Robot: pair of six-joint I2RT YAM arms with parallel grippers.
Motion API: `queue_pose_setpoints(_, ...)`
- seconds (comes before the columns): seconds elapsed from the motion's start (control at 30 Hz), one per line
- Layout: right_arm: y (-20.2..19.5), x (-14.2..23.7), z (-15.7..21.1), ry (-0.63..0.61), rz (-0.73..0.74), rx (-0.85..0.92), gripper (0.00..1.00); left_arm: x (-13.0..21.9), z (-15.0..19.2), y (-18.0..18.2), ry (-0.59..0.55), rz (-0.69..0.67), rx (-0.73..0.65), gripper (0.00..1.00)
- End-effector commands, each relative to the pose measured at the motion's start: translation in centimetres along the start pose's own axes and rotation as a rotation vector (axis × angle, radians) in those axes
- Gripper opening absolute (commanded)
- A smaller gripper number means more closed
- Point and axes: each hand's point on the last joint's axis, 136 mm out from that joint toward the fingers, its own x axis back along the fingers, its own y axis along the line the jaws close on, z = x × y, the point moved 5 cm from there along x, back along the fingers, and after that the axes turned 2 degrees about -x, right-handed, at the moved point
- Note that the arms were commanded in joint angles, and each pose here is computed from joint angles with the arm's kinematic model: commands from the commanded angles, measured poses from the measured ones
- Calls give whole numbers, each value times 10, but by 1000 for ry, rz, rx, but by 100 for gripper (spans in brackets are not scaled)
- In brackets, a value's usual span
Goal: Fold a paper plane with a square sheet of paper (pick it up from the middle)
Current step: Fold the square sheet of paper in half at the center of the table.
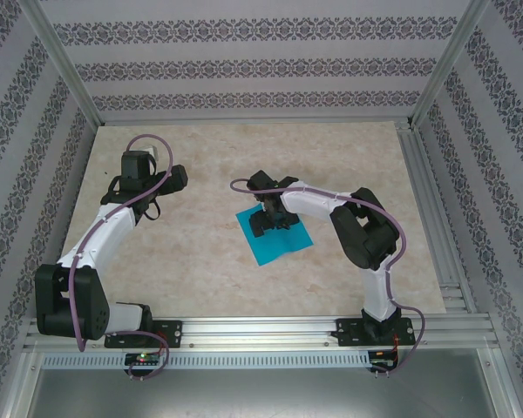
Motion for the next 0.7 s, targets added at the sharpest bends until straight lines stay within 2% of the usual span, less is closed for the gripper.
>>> queue_pose_setpoints(0.0, -18, -44, 40, 171, 98, 0, 84, -2, 1, -1, 7, 16, 20, 100)
queue_pose_setpoints(0.13, -13, -30, 27, 105, 65, -21, 75, -4, 5, -2, 21, 25, 34, 100)
queue_pose_setpoints(0.23, -3, -12, 11, 19, -18, -55, 63, -7, 11, -4, 45, 51, 52, 100)
queue_pose_setpoints(0.43, 21, 46, -26, -218, -348, -188, 43, -15, 25, -17, 115, 138, 78, 93)
queue_pose_setpoints(0.53, 24, 71, -37, -312, -517, -255, 38, -17, 31, -28, 136, 173, 81, 90)
queue_pose_setpoints(0.67, 18, 86, -44, -377, -698, -338, 37, -21, 39, -45, 164, 224, 83, 85)
